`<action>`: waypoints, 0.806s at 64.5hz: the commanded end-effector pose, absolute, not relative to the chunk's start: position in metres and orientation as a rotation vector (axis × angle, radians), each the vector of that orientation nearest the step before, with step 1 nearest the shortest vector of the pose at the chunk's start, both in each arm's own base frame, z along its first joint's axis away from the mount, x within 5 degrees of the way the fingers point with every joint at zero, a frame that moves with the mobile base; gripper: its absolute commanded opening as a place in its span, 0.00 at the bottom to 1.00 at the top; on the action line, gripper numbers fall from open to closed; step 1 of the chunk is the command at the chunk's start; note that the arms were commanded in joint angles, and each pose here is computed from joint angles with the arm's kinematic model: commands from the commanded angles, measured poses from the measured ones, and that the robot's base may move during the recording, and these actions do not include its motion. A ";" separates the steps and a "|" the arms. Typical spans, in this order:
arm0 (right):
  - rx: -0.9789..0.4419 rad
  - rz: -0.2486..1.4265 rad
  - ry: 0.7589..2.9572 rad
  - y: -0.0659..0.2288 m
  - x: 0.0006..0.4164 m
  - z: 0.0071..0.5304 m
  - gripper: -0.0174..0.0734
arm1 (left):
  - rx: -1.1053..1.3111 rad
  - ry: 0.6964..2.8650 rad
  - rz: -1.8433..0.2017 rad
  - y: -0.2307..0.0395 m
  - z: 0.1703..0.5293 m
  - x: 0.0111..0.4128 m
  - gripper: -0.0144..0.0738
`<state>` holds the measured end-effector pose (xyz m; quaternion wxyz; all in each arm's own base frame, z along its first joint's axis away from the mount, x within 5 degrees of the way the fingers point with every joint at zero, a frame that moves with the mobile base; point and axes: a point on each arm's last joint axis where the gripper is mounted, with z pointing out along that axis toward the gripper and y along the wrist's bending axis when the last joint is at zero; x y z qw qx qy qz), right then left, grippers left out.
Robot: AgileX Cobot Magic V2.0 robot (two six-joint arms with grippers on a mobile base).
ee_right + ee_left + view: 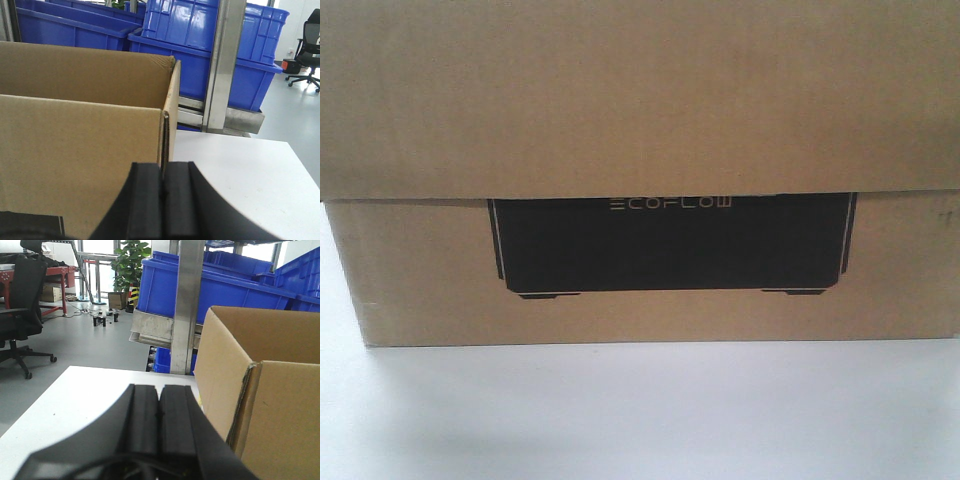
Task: Grab box from left shelf to table start
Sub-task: 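Open both grippers and release the box side walls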
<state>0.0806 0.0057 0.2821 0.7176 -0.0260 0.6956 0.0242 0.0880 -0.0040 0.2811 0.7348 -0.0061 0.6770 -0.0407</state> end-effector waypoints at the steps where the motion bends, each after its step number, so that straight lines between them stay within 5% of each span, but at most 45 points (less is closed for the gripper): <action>1: -0.080 0.053 1.424 0.007 0.079 0.299 0.25 | -0.037 1.388 -0.062 -0.001 0.297 0.087 0.06; 29: -0.079 0.056 1.427 0.007 0.080 0.296 0.25 | -0.037 1.388 -0.062 -0.001 0.297 0.087 0.06; 52: 0.037 0.100 1.492 0.002 0.062 0.240 0.25 | -0.037 1.388 -0.062 -0.001 0.297 0.087 0.06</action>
